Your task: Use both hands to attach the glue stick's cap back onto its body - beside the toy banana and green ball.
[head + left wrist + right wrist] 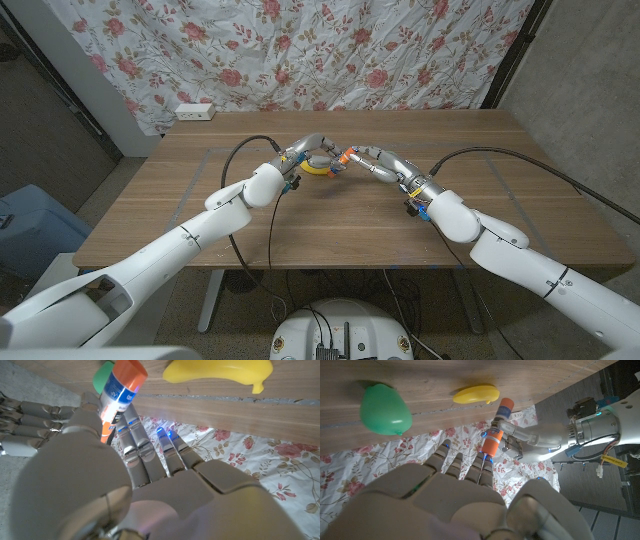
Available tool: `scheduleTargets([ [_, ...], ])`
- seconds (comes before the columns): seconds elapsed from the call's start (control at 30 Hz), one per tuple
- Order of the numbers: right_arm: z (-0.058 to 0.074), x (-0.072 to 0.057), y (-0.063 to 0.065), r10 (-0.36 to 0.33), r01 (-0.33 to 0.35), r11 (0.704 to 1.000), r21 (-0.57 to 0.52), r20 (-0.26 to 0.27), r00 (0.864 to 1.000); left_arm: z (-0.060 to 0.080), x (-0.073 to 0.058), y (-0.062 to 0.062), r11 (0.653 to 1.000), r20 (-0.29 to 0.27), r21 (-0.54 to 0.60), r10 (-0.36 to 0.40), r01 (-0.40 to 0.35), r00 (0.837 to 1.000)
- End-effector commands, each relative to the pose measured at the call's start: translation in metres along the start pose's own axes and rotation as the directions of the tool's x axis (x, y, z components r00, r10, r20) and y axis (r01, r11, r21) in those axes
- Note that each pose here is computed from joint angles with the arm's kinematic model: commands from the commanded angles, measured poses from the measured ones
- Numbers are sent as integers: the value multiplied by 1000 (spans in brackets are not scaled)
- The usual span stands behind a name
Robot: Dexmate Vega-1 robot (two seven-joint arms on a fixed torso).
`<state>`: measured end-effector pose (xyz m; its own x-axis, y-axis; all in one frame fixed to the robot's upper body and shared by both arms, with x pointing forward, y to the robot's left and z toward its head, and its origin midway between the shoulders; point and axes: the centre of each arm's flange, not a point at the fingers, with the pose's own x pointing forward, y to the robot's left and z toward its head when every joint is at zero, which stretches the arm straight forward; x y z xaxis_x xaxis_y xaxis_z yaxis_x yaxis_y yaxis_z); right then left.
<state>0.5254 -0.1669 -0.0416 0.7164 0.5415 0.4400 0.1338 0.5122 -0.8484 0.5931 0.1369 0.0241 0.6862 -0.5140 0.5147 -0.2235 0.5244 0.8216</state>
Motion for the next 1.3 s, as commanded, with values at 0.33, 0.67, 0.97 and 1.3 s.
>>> scheduleTargets([
  [0.33,-4,3,0,-21,21,999,43,-1,1000,-2,-2,3,1000,-10,-1,9,-9,1000],
  [0.67,-9,6,-10,-76,76,994,82,-4,997,-6,0,3,1000,-12,-2,-3,3,1000],
  [0.97,-11,10,-13,-113,114,989,96,-12,993,-9,1,6,1000,-15,10,-16,17,1000],
  [1.3,-14,12,-21,-147,149,984,101,-27,989,-11,6,11,999,-3,19,-39,39,999],
])
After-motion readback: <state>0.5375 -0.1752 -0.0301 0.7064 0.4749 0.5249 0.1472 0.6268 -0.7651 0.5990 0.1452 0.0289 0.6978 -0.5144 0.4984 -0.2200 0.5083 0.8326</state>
